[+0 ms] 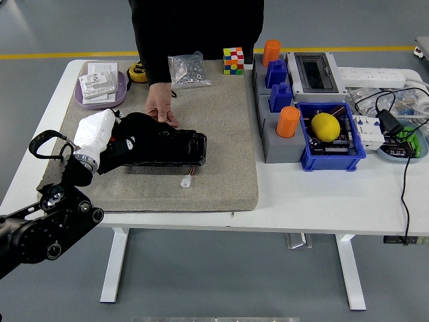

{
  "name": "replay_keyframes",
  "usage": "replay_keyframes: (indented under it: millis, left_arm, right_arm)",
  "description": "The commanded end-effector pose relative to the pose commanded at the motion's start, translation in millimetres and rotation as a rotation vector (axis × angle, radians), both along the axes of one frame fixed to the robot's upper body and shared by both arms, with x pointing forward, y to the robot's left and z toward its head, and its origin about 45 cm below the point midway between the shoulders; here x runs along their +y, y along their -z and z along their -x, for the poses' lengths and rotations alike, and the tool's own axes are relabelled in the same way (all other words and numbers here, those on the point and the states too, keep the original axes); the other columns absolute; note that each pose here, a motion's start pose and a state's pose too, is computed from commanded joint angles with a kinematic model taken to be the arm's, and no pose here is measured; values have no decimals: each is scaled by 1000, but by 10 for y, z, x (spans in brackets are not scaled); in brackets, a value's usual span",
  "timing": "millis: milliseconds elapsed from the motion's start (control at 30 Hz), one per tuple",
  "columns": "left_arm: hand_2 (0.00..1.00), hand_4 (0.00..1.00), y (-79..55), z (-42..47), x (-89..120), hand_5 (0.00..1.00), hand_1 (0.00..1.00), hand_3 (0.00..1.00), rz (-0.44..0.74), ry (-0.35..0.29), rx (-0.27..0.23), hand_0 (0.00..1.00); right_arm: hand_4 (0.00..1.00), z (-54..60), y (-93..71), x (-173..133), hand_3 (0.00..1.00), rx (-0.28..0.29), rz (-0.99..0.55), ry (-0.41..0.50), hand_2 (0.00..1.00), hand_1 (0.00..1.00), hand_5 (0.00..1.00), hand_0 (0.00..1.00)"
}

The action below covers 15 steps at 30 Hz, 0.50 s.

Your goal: Pick the rag up,wipe the panel,place it on the desk

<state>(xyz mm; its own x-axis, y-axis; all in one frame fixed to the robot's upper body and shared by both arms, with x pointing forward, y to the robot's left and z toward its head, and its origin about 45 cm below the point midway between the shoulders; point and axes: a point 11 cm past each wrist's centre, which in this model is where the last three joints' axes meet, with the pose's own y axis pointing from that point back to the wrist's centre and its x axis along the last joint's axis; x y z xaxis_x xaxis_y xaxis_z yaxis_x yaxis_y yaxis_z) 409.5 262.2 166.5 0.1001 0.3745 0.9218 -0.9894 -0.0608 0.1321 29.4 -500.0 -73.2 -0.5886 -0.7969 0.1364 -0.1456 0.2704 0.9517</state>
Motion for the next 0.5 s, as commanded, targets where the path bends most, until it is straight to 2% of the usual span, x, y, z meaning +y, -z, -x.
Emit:
replay_keyframes:
  millis: [333,500]
  left_arm:
    - [441,2,-32,-21,-350,2,148,346,-2,84,3,251]
    - [440,2,-42,-4,-522,2,148,347,-2,129,7,250]
  right_arm:
    - [998,-12,-4,-8,618,-2,1,-3,692,609,578,729]
    - [998,-30,-10,-14,619,-5,3,-6,692,606,579,728]
